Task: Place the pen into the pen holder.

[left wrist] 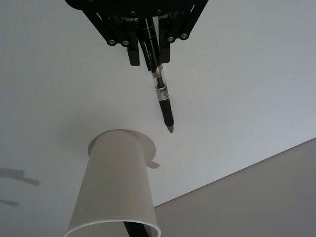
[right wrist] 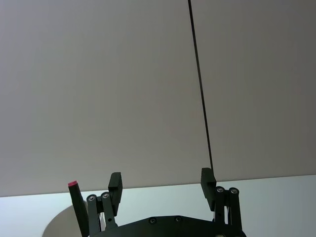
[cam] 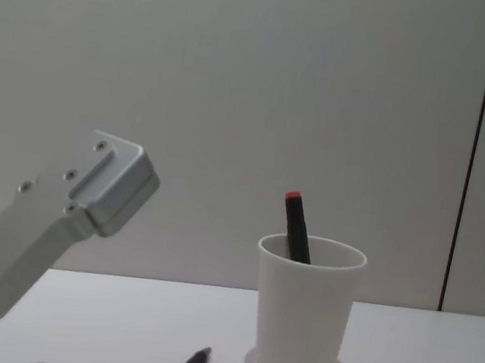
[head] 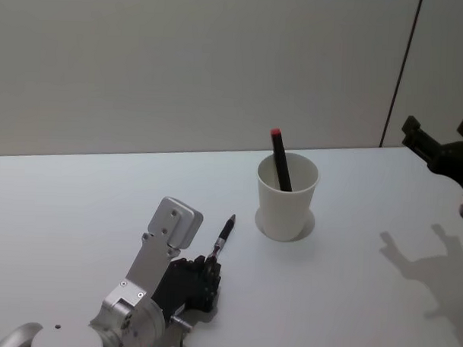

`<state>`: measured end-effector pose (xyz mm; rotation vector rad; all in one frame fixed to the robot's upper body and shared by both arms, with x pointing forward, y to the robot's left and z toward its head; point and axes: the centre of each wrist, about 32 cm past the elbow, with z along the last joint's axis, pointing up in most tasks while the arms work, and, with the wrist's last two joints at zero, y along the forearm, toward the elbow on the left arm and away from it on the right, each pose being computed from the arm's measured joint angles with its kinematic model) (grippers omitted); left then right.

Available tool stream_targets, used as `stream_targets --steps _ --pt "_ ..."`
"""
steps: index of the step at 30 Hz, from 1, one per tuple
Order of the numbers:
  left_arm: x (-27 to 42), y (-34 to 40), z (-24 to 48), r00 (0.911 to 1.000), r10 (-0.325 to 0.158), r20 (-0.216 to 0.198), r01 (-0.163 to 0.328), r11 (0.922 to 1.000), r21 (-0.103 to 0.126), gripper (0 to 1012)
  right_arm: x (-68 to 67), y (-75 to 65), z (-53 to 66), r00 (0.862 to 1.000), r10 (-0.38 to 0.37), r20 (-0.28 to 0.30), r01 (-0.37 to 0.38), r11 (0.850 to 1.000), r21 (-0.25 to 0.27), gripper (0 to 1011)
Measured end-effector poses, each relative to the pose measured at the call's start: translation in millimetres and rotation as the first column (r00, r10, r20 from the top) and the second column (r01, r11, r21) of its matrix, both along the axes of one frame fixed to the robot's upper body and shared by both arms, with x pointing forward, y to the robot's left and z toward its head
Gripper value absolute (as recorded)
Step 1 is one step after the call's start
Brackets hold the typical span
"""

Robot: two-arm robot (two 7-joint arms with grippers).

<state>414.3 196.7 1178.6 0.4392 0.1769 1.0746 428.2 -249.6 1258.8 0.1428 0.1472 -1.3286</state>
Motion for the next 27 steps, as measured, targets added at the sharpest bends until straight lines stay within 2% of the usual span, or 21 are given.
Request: stream_targets --steps 7,27 --pt "0.1 0.0 0.0 1.0 0.0 0.0 0.0 1.0 0.0 180 0.0 0.0 0.0 1.0 0.0 0.0 0.0 1.0 0.0 1001" --pt "-0.1 -0.6 0.4 1.0 0.002 0.005 -0.002 1.0 0.001 177 0.0 0.0 0.0 1.0 0.0 0.0 0.0 1.0 0.0 1001"
